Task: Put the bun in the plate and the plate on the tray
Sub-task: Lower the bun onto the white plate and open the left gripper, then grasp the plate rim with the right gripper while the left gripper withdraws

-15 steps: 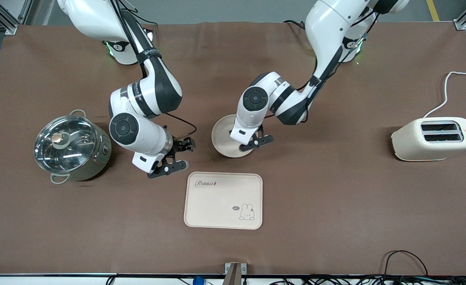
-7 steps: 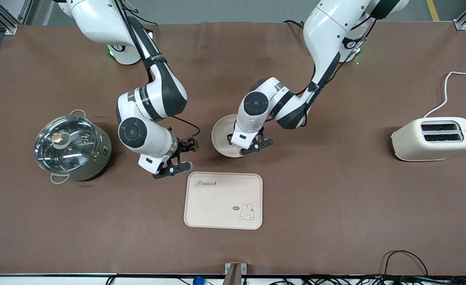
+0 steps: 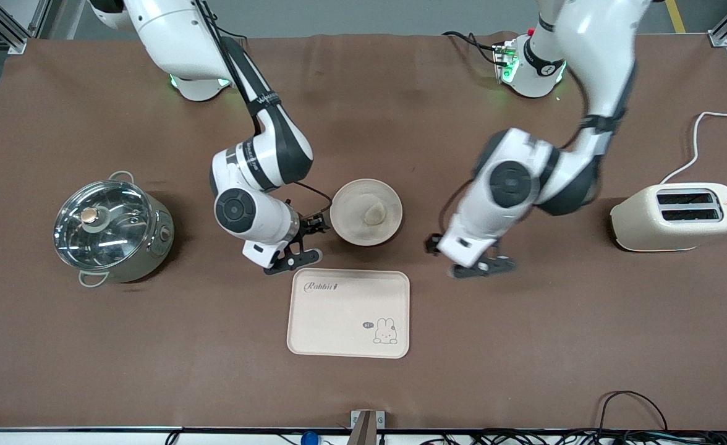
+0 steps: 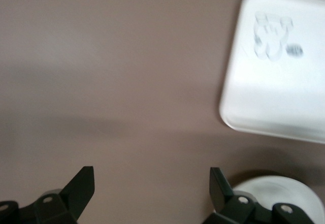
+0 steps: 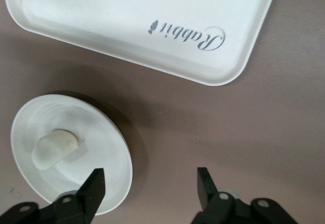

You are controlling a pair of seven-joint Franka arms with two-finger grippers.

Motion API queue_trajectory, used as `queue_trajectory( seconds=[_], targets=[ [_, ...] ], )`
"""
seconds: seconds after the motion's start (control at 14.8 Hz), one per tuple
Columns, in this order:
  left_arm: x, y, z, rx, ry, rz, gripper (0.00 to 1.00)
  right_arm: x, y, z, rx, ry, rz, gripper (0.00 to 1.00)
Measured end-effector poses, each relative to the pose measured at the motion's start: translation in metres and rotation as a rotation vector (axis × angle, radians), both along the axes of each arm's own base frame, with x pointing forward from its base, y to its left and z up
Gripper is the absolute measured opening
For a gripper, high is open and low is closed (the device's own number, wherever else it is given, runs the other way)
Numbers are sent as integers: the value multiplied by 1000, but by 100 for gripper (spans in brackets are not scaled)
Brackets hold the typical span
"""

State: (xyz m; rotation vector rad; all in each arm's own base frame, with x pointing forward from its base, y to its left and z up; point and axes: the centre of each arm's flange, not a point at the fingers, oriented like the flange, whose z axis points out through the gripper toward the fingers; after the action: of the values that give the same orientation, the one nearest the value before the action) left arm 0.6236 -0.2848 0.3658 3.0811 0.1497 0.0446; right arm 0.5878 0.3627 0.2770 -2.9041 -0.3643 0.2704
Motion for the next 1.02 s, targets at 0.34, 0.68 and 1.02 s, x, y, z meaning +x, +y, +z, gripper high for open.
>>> queue_trajectory(
  seconds=[0.34, 0.68, 1.02],
  targets=[
    [29, 138, 69, 30, -44, -106, 100, -29, 38, -37, -12, 18, 46, 68],
    [-1, 167, 147, 67, -36, -126, 100, -41, 52, -58, -18, 12, 103, 62],
    [-50, 195, 231, 77, -48, -117, 100, -41, 54, -71, -11, -3, 149, 54]
  ],
)
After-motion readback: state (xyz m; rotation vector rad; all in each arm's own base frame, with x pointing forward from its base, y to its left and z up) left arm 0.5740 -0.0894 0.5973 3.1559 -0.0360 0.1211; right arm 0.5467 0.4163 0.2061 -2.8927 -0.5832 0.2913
